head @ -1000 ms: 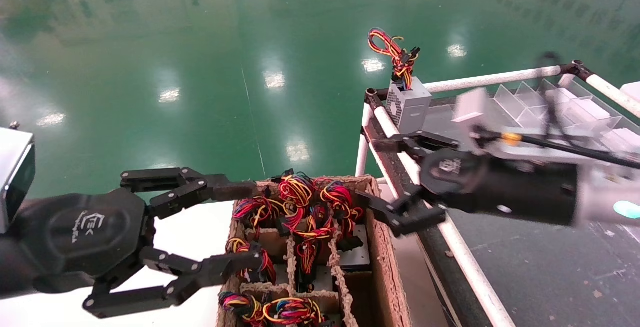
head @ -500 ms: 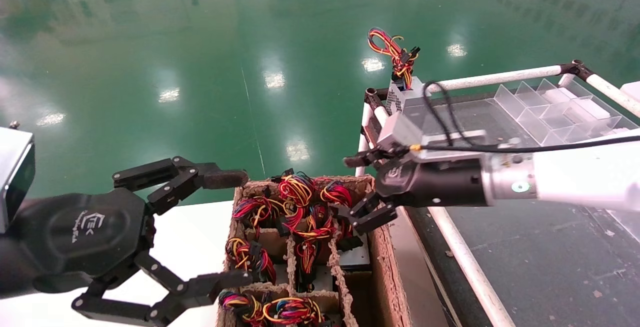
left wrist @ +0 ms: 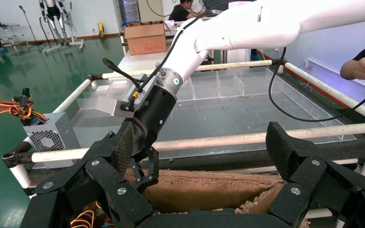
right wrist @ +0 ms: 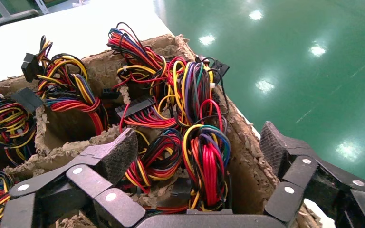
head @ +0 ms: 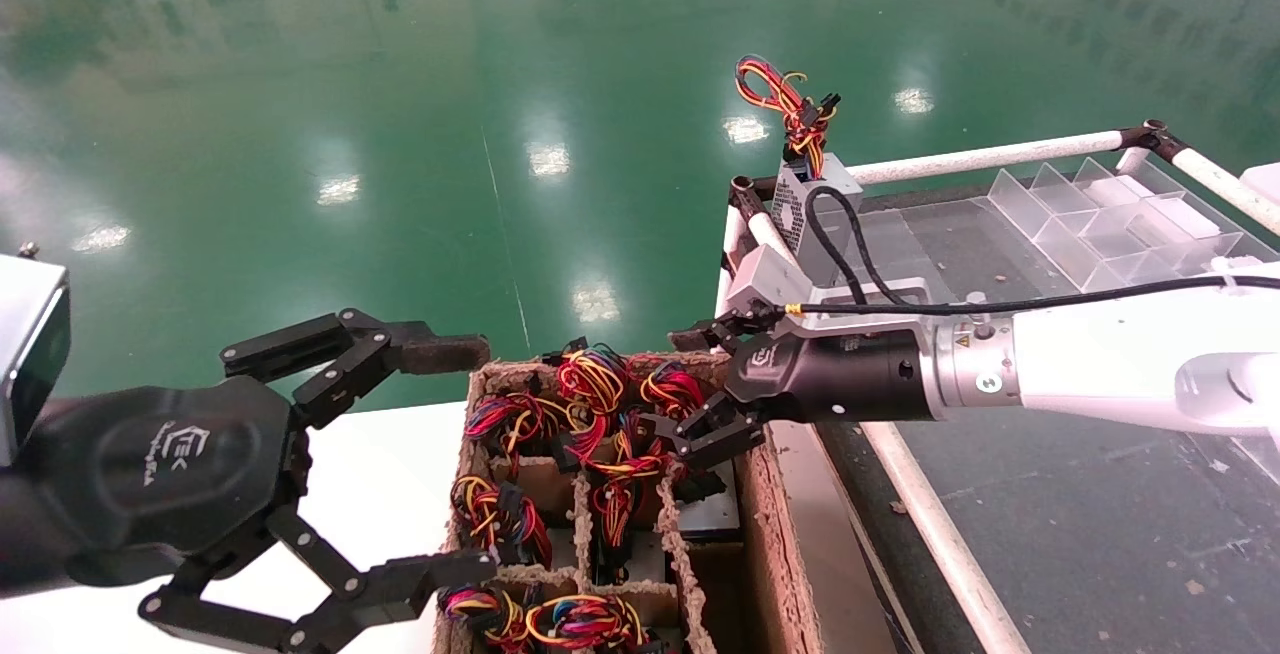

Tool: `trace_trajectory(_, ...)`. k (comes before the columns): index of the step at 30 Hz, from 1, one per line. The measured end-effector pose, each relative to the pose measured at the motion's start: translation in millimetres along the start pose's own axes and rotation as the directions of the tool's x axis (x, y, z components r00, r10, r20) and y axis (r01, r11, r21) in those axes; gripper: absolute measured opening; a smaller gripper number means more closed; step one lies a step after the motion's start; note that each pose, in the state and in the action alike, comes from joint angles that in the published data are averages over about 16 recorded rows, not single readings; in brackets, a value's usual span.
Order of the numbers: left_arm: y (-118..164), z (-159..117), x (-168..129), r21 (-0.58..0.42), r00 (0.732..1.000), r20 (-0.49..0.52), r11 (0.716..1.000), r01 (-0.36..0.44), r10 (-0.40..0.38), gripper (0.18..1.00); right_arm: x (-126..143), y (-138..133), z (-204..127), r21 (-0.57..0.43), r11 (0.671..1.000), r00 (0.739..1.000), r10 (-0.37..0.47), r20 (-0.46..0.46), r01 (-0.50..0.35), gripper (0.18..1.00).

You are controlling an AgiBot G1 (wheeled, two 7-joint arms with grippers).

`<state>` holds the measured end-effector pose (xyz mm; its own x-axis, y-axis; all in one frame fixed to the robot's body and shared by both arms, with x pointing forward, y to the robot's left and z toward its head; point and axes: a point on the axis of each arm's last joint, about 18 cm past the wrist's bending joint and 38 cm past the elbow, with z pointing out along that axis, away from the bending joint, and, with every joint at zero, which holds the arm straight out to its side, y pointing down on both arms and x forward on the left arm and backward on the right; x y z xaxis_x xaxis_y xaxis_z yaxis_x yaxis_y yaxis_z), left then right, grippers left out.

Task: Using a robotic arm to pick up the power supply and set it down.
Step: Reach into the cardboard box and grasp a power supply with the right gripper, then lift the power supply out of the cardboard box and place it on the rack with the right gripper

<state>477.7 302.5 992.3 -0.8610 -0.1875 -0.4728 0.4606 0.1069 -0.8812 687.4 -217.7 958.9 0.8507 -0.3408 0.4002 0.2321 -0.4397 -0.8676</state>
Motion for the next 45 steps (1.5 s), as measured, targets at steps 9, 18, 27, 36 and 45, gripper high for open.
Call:
trace_trajectory(9,0,0,0,0.0,1.0,0.0,1.0,0.0,0.0,1.001,2,6,-2,-0.003,1.0,1.0,0.009,-0.005,-0.009,0.849)
trace_trajectory(18,0,0,0,0.0,1.0,0.0,1.0,0.0,0.0,1.001,5,11,-5,-0.002,1.0,1.0,0.014,-0.024,-0.014,0.663)
trace_trajectory(27,0,0,0,0.0,1.0,0.0,1.0,0.0,0.0,1.001,7,15,-7,0.0,1.0,0.999,0.018,-0.038,-0.018,0.45)
trace_trajectory(36,0,0,0,0.0,1.0,0.0,1.0,0.0,0.0,1.001,6,18,-7,0.004,1.0,0.999,0.026,-0.041,-0.025,0.293)
trace_trajectory(45,0,0,0,0.0,1.0,0.0,1.0,0.0,0.0,1.001,8,19,-10,0.032,0.999,0.998,0.033,-0.055,-0.031,0.217)
